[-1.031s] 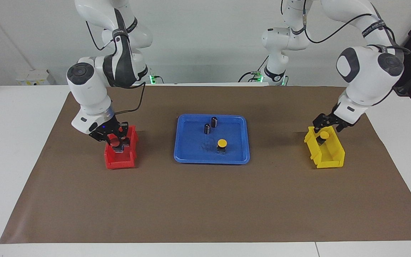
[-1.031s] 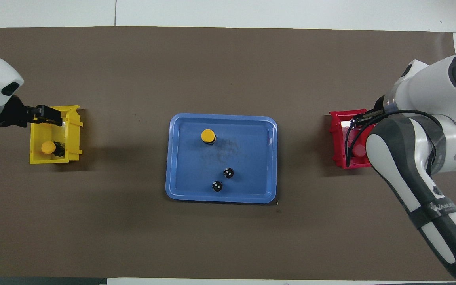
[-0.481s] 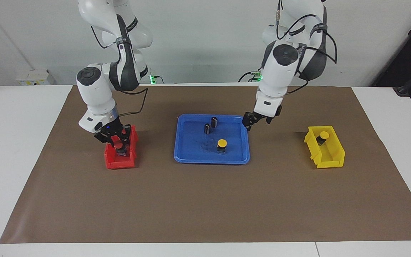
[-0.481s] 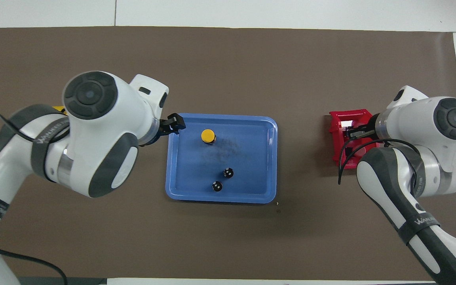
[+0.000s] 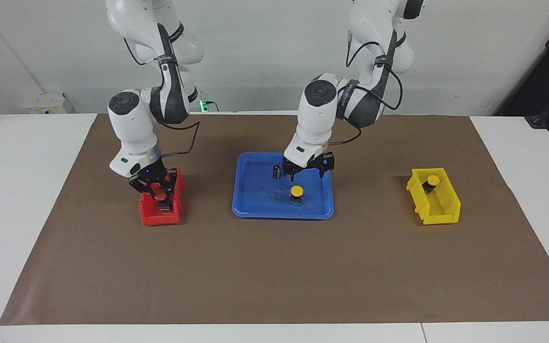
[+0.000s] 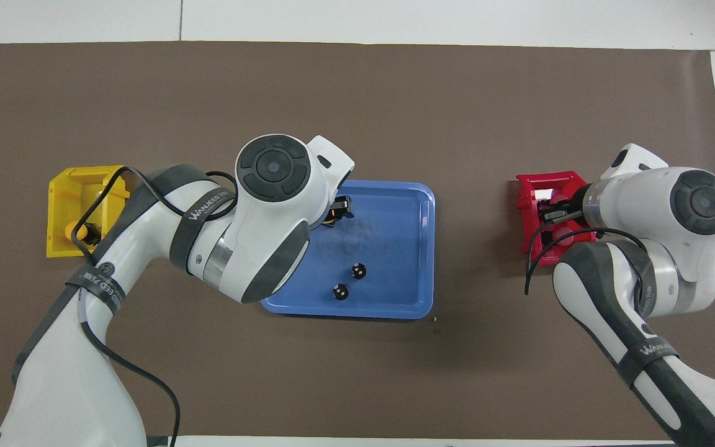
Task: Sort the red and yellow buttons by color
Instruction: 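Grasp the other yellow button with the left gripper while the right gripper releases red, then carry the yellow button to the yellow bin while the right gripper withdraws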
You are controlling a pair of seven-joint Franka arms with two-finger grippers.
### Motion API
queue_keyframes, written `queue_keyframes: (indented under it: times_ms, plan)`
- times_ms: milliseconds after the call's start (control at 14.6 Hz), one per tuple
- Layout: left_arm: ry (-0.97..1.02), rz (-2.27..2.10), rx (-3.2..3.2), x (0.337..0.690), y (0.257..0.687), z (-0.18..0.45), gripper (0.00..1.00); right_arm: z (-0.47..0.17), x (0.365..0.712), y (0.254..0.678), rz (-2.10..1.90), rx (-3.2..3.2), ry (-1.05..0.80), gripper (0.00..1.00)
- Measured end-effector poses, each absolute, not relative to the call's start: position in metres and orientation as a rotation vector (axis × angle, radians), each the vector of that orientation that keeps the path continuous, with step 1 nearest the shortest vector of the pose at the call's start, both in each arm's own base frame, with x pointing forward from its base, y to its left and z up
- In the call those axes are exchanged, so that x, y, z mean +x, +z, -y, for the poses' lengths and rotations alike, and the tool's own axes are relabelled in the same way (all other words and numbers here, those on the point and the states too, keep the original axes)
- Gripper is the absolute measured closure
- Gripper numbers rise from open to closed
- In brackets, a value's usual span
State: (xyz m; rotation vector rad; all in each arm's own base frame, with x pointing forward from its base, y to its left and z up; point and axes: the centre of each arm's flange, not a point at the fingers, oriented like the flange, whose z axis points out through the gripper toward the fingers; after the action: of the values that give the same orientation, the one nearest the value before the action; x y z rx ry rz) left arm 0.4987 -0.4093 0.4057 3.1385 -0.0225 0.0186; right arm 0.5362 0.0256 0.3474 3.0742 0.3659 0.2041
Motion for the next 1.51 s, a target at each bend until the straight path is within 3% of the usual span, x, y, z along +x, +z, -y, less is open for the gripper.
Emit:
queue_keyframes:
  times_ms: [137, 275, 550, 687, 756, 1031, 1305, 1511]
  plan:
    - [0.032, 0.028, 3.132, 0.506, 0.393, 0.416, 0.0, -0.026, 0.535, 0.346, -0.368, 3.074, 0.199, 0.59]
    - [0.051, 0.031, 3.124, 0.51, 0.38, 0.42, 0.02, -0.025, 0.536, 0.347, -0.394, 3.07, 0.202, 0.45]
    - [0.057, 0.037, 3.126, 0.516, 0.368, 0.419, 0.05, -0.021, 0.55, 0.376, -0.462, 3.059, 0.135, 0.41]
    - [0.051, 0.037, 3.13, 0.517, 0.364, 0.418, 0.18, -0.022, 0.562, 0.412, -0.462, 3.061, 0.08, 0.37]
    - [0.044, 0.033, 3.13, 0.517, 0.362, 0.418, 0.18, -0.024, 0.567, 0.43, -0.465, 3.062, 0.057, 0.37]
    - [-0.014, -0.004, 3.105, 0.515, 0.354, 0.418, 0.59, -0.036, 0.569, 0.484, -0.459, 3.109, -0.008, 0.3]
    - [-0.061, -0.057, 3.1, 0.527, 0.371, 0.408, 0.59, -0.038, 0.552, 0.534, -0.374, 3.135, -0.077, 0.19]
    - [-0.131, -0.127, 3.1, 0.551, 0.42, 0.368, 0.59, -0.018, 0.537, 0.569, -0.273, 3.144, -0.104, 0.0]
